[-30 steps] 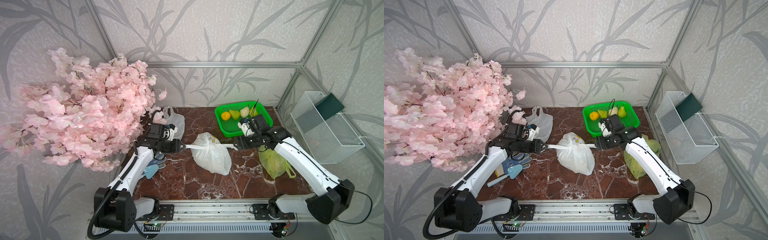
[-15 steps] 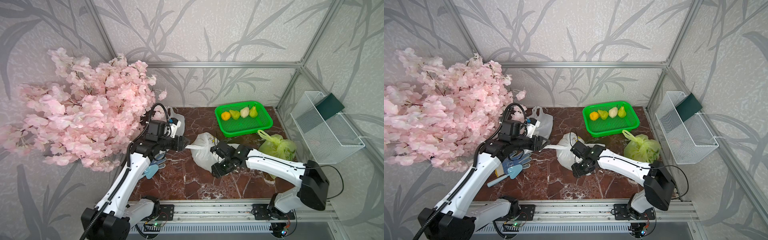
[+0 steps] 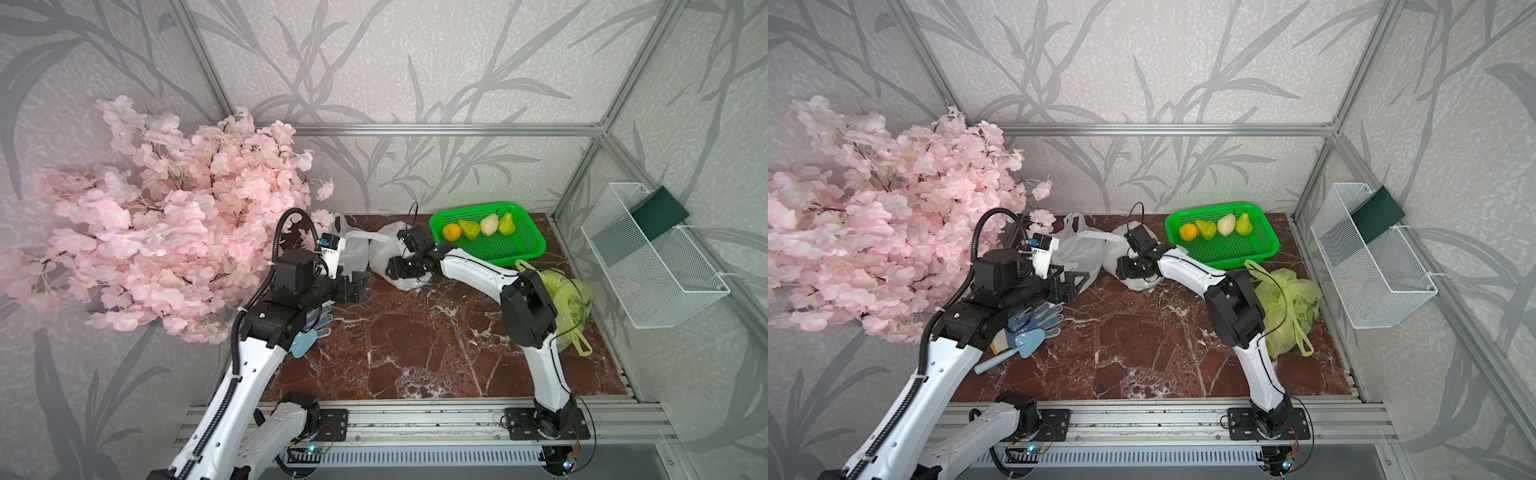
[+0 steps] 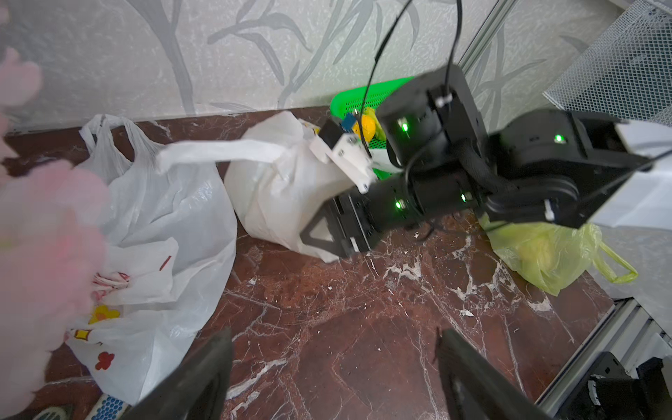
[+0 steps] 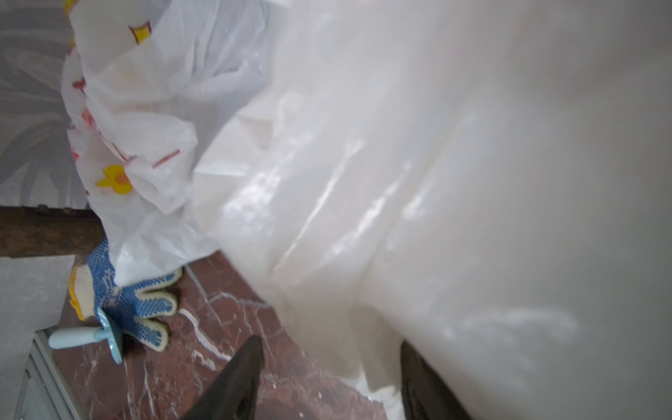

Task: Place the pears into plastic bags & tie knots
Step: Move the plastic bag to the center of the board, then pick up the plastic bag at the center of the board, then place the plastic bag at the center of the board, then pick up the plastic bag at the center of the board.

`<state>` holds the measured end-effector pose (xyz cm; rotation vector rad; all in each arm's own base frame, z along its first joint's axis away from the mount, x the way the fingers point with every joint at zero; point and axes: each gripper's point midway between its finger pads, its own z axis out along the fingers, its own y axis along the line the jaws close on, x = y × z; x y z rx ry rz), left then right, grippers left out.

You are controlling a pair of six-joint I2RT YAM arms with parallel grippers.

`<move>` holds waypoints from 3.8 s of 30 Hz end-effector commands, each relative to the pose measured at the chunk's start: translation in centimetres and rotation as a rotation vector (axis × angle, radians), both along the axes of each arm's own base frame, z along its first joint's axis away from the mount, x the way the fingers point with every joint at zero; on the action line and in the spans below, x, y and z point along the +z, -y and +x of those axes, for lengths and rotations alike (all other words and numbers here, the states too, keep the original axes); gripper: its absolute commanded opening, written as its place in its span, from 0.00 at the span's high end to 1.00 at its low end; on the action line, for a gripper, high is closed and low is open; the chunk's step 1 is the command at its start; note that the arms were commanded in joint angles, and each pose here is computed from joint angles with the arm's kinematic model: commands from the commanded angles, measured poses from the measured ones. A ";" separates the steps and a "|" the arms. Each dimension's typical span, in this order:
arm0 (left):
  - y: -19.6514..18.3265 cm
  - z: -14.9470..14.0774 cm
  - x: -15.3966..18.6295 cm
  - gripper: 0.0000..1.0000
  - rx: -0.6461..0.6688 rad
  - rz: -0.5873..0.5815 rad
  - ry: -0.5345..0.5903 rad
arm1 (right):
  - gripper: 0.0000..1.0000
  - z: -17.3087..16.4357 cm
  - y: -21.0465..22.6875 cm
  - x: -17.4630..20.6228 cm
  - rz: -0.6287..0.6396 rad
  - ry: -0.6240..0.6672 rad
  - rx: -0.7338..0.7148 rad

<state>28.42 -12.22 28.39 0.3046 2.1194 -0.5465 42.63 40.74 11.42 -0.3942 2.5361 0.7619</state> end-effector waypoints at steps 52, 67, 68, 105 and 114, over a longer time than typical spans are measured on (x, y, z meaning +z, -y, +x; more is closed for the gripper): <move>0.7 9.0 9.9 1.00 0.344 -0.179 0.247 | 0.33 -9.0 17.3 13.8 0.173 0.211 -0.131; 21.9 -3.6 -4.8 0.91 -0.348 -0.152 -0.025 | 0.26 -6.2 23.5 15.0 0.199 0.218 -0.316; 22.0 -4.1 -6.4 0.86 -0.368 -0.131 -0.061 | 0.24 -6.1 23.4 14.8 0.186 0.219 -0.300; -0.2 -0.5 -9.0 0.48 0.211 -0.069 -0.262 | 0.83 -1.1 6.3 -2.2 -0.341 0.117 -0.121; -2.8 1.6 -3.2 0.48 0.284 -0.184 -0.211 | 1.00 -6.5 9.2 17.6 0.488 0.504 0.210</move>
